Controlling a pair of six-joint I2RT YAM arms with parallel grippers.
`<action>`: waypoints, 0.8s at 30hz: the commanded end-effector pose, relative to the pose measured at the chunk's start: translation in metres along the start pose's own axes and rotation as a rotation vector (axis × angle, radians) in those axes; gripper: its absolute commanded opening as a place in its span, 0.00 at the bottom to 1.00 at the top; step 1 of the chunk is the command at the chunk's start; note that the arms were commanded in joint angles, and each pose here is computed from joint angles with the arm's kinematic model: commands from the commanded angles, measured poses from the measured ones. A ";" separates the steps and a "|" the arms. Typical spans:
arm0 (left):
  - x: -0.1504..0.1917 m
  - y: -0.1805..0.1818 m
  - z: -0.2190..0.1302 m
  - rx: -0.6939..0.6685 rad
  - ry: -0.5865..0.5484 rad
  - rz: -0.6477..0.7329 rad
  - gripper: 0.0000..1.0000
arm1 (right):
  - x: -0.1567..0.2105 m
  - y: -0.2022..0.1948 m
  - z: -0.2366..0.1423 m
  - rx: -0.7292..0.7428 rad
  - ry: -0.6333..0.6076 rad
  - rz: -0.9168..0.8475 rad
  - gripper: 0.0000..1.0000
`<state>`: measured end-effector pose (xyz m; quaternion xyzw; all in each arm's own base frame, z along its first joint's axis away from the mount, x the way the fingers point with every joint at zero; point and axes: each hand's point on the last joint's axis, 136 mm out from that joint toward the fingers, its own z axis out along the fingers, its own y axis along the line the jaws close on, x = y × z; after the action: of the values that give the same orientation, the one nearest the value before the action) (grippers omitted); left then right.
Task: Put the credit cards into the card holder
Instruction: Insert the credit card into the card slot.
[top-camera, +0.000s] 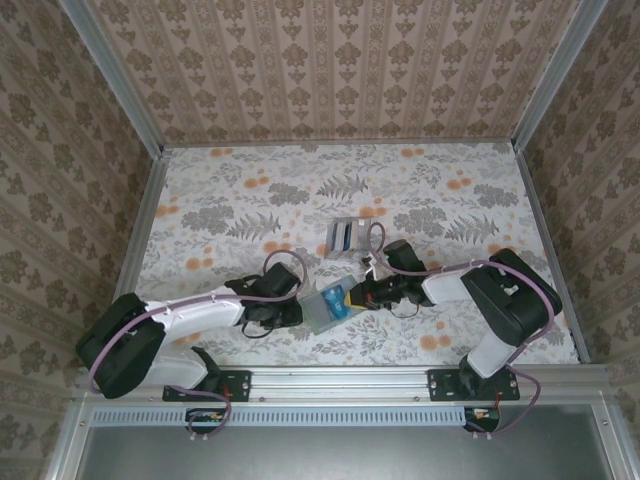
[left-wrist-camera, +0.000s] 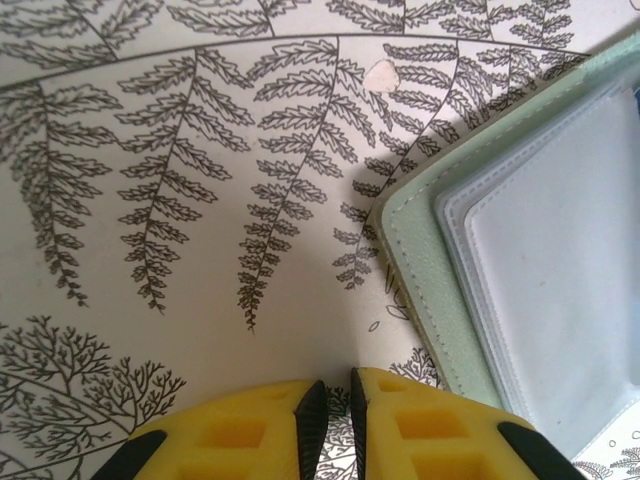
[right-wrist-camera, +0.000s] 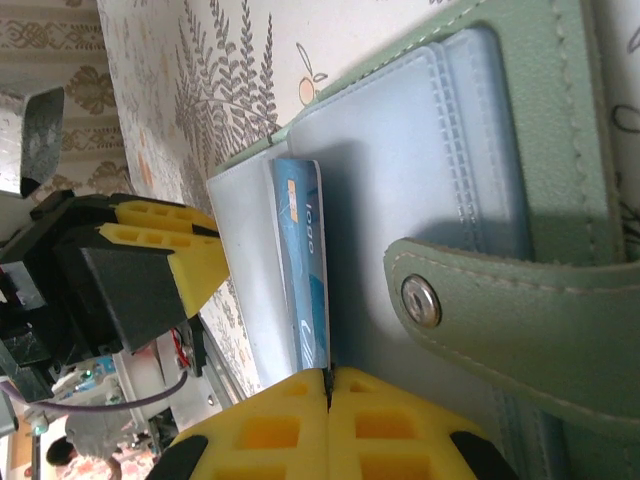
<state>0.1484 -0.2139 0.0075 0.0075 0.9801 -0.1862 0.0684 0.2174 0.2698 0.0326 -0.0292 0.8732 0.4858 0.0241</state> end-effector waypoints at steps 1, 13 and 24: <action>0.006 0.006 0.027 -0.008 0.010 -0.001 0.19 | 0.010 0.003 0.005 -0.023 0.066 -0.003 0.00; 0.001 0.004 0.030 -0.021 0.007 -0.001 0.16 | 0.017 0.005 0.013 -0.017 0.104 -0.009 0.00; 0.001 0.004 0.034 -0.023 0.006 -0.018 0.11 | 0.021 0.011 0.027 -0.004 0.095 0.011 0.00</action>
<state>0.1515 -0.2198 0.0075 0.0028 0.9808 -0.1852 0.0616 0.1960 0.2909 0.0293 -0.0562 0.8698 0.4900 -0.0149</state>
